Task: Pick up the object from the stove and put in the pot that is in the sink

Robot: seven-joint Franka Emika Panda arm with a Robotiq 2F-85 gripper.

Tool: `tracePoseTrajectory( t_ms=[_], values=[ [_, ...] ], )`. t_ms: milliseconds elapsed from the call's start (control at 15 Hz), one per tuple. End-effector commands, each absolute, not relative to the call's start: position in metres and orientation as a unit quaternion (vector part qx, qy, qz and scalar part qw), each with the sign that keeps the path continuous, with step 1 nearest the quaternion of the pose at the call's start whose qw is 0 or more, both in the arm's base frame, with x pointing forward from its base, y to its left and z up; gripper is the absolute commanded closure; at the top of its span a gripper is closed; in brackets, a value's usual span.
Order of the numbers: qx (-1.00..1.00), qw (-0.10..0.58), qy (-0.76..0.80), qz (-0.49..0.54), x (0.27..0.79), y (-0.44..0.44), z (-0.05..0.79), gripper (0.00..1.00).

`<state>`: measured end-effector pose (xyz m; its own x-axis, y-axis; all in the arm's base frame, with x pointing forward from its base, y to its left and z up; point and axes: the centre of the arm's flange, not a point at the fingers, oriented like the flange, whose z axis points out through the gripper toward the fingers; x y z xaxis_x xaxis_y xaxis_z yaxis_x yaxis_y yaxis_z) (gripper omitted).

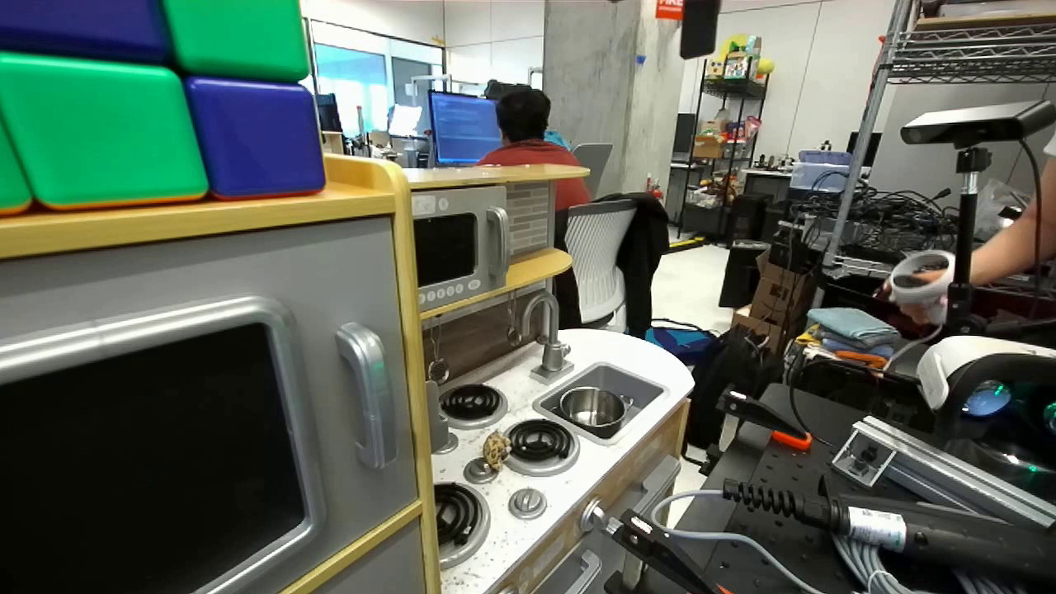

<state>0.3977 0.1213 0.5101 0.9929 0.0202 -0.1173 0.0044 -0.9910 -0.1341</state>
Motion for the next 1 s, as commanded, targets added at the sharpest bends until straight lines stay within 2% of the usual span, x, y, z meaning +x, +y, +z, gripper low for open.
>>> tracePoseTrajectory(
  t_ms=[0, 533, 933],
  values=[
    [-0.994, 0.092, 0.060, -0.013, 0.413, 0.124, 0.473, 0.00],
    [-0.965, 0.068, 0.244, -0.061, 0.427, 0.063, 0.277, 0.00],
    [-0.931, 0.063, 0.338, -0.121, 0.442, 0.016, 0.174, 0.00]
  ],
)
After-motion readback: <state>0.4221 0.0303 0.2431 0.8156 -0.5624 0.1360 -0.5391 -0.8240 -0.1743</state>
